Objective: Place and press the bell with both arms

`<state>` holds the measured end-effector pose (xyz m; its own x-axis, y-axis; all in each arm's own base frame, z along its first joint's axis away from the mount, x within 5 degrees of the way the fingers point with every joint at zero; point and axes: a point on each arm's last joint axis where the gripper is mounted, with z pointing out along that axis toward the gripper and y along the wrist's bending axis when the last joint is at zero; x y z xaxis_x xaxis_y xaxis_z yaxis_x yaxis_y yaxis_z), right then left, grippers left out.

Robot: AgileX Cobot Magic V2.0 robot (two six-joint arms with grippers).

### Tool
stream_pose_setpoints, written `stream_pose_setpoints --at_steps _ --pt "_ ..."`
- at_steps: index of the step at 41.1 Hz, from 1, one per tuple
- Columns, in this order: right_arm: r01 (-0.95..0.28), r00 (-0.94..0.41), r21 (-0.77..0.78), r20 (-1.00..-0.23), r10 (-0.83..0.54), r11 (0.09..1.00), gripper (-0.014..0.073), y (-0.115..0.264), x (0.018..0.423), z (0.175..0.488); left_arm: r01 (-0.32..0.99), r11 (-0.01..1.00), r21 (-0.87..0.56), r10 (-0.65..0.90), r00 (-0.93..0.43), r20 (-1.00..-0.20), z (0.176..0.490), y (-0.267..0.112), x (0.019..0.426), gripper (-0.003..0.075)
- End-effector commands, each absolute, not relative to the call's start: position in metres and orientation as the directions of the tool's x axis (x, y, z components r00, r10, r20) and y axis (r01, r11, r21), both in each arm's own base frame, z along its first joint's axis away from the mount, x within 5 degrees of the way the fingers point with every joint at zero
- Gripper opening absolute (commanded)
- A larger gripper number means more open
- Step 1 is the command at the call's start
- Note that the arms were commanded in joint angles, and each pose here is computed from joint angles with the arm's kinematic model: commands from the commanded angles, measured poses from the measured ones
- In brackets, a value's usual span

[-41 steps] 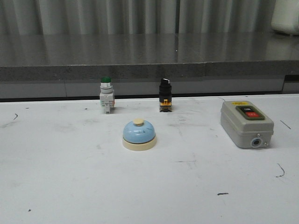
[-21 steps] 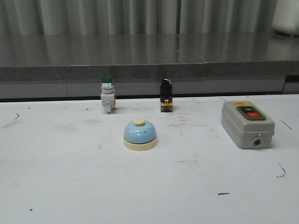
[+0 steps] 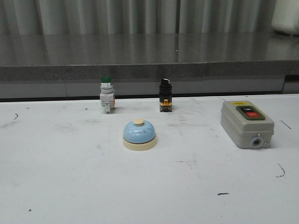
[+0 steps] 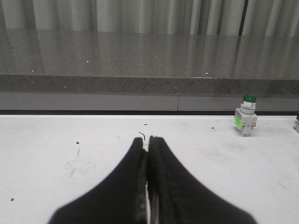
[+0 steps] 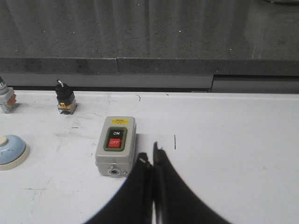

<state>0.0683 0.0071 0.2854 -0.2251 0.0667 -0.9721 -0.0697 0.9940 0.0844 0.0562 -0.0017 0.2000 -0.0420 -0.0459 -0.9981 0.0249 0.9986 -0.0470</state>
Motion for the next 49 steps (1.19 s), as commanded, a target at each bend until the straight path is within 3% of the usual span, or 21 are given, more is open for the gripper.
stream_pose_setpoints --at_steps 1,29,49 --pt "-0.062 -0.133 0.071 -0.989 0.062 0.996 -0.0071 0.006 0.069 0.300 0.023 0.998 -0.058 -0.059 0.045 -0.997 0.202 -0.001 0.056 -0.0020" --pt "-0.056 -0.121 0.046 -0.992 0.039 0.997 -0.0071 0.005 0.071 0.296 0.023 0.998 -0.058 -0.059 0.045 -0.997 0.202 -0.001 0.056 -0.0020" --pt "-0.038 -0.062 -0.024 -0.998 -0.027 0.999 -0.0071 0.002 0.060 0.195 0.023 0.998 -0.058 -0.059 0.045 -0.997 0.202 -0.001 0.056 -0.0020"
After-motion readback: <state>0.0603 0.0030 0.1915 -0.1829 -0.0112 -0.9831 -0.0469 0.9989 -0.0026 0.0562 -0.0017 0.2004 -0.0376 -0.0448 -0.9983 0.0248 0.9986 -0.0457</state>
